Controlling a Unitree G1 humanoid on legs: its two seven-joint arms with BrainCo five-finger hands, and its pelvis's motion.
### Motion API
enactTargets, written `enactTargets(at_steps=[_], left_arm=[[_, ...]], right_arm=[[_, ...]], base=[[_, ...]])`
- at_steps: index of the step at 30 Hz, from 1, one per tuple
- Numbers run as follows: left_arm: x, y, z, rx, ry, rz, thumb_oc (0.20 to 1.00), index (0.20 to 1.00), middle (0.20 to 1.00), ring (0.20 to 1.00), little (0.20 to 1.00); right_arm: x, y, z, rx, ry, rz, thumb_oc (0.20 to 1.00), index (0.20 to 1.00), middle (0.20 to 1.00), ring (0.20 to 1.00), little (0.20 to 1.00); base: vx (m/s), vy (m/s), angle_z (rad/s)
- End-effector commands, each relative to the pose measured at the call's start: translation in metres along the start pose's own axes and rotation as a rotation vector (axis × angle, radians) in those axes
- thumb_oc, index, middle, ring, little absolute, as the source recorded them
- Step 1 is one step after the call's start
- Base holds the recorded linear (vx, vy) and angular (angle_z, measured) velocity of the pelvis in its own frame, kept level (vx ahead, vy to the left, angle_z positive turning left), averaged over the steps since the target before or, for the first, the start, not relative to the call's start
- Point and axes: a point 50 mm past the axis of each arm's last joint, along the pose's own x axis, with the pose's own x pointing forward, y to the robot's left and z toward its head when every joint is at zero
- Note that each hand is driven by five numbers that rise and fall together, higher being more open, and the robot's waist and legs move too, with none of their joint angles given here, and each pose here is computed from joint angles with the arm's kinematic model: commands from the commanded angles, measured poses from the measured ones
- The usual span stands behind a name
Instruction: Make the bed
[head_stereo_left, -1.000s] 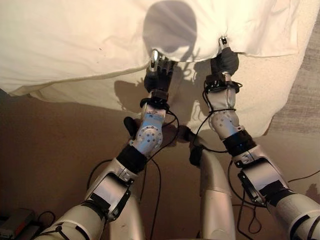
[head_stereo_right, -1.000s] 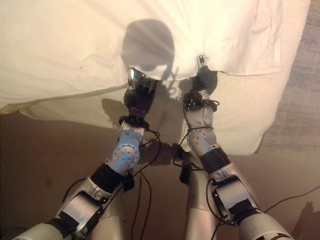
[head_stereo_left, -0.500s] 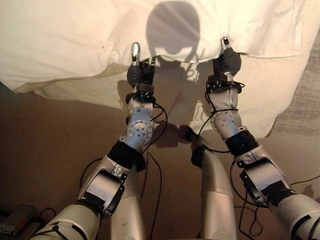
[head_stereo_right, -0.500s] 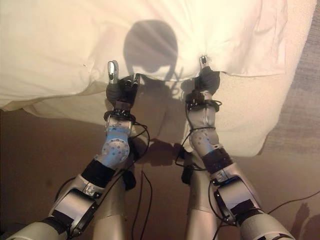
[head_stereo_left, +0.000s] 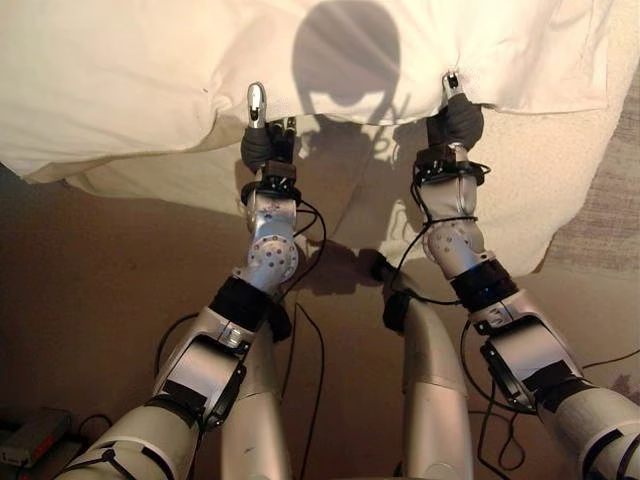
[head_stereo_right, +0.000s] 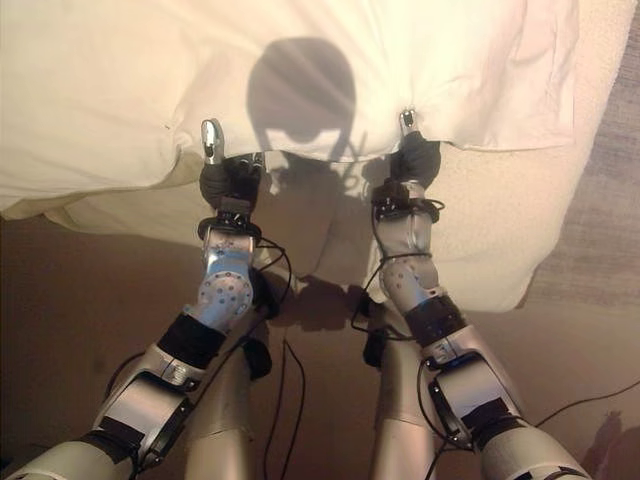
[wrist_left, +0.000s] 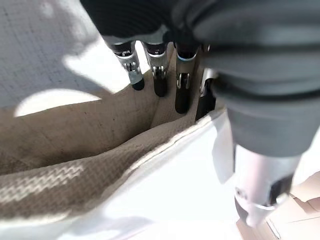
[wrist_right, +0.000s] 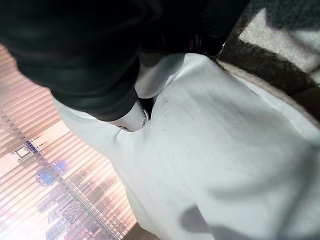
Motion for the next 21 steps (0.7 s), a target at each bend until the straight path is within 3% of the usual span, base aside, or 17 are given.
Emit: enactTargets(at_steps=[1, 21], left_arm=[[0.004, -0.01, 0.026, 0.039, -0.127, -0.09, 1.0, 1.0, 1.0, 1.0, 1.0], [0.025, -0.019, 0.087, 0.218, -0.333, -0.104, 1.0, 1.0, 1.0, 1.0, 1.0]], right_arm=[[-0.011, -0.014, 0.014, -0.043, -0.062, 0.004, 0.2, 0.2, 0.2, 0.2, 0.2], [-0.008, -0.029, 0.023, -0.091, -0.066, -0.012, 0.2, 0.2, 0.2, 0.2, 0.2]], base=[[0.0, 0.0, 0.0], [0.0, 0.003, 0.0]])
